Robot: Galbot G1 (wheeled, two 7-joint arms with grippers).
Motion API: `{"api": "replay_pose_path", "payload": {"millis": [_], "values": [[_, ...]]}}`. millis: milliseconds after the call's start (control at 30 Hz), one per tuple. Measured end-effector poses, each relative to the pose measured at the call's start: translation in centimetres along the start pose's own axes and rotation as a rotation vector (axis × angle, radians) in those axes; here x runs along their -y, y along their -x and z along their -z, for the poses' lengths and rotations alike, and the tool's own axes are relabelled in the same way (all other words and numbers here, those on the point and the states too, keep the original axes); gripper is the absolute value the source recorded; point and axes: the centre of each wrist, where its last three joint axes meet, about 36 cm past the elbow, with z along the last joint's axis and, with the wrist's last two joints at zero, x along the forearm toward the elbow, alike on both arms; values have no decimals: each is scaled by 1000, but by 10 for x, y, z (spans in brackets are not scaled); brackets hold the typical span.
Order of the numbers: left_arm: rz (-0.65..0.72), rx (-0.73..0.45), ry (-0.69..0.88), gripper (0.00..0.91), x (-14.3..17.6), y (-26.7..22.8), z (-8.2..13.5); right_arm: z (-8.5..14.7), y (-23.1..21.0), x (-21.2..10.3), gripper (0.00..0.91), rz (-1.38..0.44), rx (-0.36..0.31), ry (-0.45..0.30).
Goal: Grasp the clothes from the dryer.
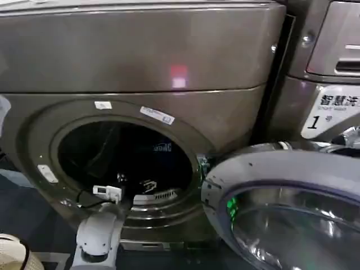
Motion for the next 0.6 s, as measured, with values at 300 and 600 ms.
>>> {"api": "replay_pose_path", "payload": {"millis": [300, 600], "values": [[15, -9, 5, 907, 2, 11, 1, -3, 1, -1, 907, -1, 5, 2], [7, -34, 0, 907, 3, 47, 4, -3, 2, -5, 907, 6, 14, 10]]}}
